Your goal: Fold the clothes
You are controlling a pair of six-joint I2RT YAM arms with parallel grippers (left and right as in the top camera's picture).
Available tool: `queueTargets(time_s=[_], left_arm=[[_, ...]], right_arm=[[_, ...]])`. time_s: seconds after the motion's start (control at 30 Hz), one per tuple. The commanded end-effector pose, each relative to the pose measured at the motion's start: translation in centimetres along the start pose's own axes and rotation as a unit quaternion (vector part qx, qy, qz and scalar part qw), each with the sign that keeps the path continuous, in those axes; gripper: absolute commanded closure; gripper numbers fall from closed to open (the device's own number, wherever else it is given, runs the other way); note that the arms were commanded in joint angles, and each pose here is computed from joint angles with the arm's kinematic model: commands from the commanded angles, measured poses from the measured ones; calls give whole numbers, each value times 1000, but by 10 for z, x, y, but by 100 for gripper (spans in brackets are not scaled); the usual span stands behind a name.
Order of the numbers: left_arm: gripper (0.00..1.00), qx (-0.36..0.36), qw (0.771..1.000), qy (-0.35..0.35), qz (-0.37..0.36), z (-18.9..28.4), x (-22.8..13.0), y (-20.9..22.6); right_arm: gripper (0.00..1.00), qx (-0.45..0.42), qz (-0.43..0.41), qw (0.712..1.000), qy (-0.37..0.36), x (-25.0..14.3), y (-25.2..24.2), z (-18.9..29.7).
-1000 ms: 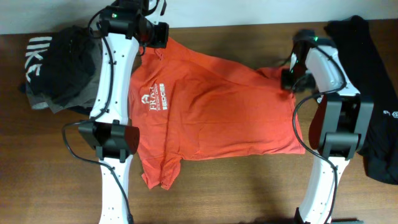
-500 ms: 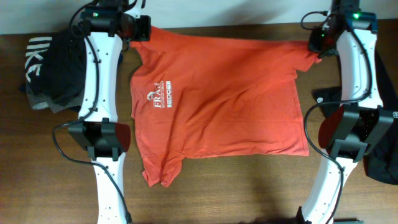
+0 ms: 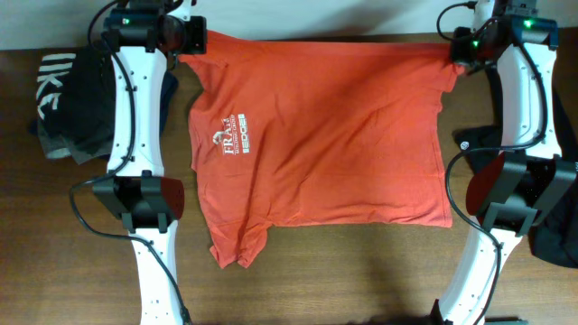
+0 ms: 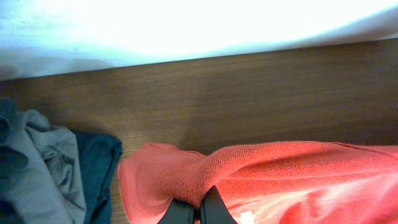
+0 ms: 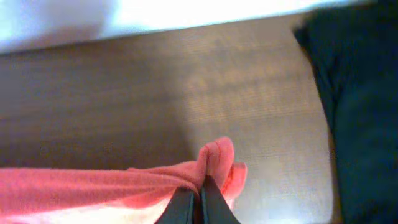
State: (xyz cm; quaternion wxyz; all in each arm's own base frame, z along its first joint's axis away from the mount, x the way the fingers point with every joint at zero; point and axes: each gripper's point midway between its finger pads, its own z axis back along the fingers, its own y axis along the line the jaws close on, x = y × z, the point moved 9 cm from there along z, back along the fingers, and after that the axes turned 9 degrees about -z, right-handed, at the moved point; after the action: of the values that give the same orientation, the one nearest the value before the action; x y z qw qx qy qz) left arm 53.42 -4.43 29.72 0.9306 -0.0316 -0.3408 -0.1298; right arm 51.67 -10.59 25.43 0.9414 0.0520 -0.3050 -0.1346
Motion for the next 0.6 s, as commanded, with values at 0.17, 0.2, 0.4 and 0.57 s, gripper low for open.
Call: queueTargets(time_s=[0.17,0.2,0.4,0.57], left_arm=[[99,49,999,-19,-15,18,7,15],[99,47,999,-11,-13,19,4,15],[99,32,997,63,-8,22,-19,10],[99,18,991,134,-2,26,-41,5]], right_arm=[[96,19,44,998,-34,14,-1,21],[96,18,42,999,-22,10,-2,21],[96,12,8,999,40,-9,-4,28],[96,8,-5,996,89,-25,-5,30]])
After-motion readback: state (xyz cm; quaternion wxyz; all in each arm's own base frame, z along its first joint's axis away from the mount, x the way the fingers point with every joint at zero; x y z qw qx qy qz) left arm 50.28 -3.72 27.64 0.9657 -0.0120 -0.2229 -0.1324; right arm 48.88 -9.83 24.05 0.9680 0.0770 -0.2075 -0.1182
